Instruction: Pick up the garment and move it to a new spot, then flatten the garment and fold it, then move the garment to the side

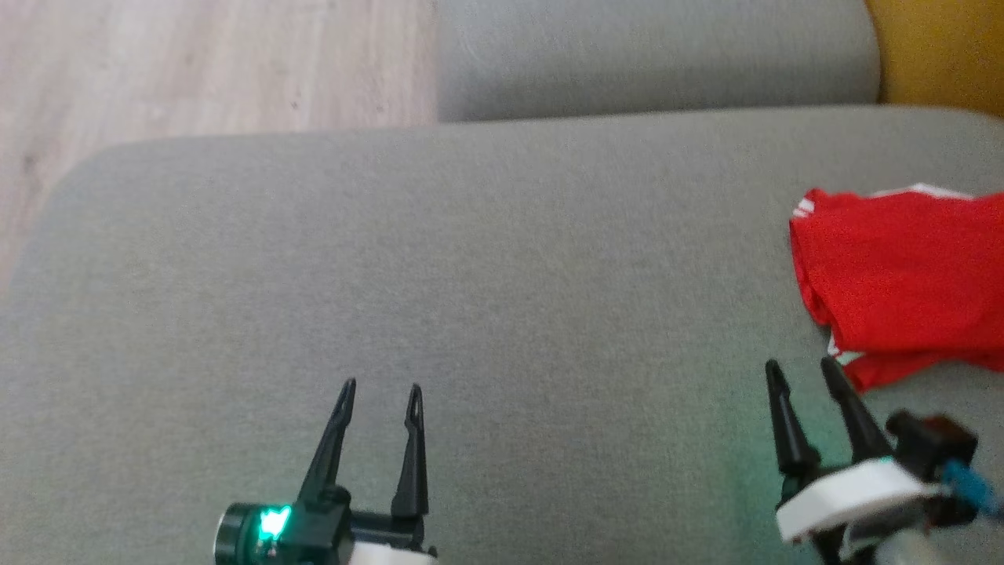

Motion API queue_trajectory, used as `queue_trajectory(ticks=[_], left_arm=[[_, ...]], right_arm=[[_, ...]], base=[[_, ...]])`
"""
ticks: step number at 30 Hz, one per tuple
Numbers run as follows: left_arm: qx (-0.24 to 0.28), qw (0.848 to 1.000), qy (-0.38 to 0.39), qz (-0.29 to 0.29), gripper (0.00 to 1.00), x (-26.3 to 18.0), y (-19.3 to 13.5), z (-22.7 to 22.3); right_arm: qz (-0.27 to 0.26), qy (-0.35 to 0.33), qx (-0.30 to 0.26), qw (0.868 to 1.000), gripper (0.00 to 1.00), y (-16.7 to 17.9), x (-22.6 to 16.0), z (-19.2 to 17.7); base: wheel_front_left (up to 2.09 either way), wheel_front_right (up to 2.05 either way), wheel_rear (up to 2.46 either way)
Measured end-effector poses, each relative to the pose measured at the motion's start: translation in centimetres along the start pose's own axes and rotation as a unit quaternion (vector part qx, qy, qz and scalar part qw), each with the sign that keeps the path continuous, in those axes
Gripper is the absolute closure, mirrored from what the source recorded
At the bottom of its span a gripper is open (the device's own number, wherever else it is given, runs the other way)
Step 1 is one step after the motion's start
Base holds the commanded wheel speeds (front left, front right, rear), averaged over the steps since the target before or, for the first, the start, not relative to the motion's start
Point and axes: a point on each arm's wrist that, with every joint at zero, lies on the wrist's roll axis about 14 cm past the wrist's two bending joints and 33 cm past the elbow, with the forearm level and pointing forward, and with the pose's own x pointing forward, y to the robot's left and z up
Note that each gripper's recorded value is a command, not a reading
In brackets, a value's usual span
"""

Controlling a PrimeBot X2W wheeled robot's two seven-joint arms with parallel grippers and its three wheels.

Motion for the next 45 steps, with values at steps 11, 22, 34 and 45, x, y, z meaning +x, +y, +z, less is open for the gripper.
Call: queue_trajectory(ticks=[11,22,34,45], left_arm=[[-0.003,0.999,-0.009,0.038,0.00,-4.3,1.6,0.3],[0.003,0.999,-0.009,0.052,0.00,-4.6,2.6,0.2],[0.007,0.999,-0.004,0.045,1.00,-4.8,2.5,-0.1],[-0.019,0.996,0.069,0.057,1.00,-6.3,3.0,-4.3]], right_arm=[[0.030,-0.088,-0.061,0.994,0.00,3.6,-2.9,2.5],[0.011,-0.089,-0.049,0.995,0.00,3.0,-4.8,2.0],[0.011,-0.100,-0.042,0.994,1.00,3.3,-5.5,2.4],[-0.009,-0.034,-0.005,0.999,1.00,2.2,-6.2,-1.8]], base=[[0.00,0.00,0.00],[0.00,0.00,0.00],[0.00,0.00,0.00],[0.00,0.00,0.00]])
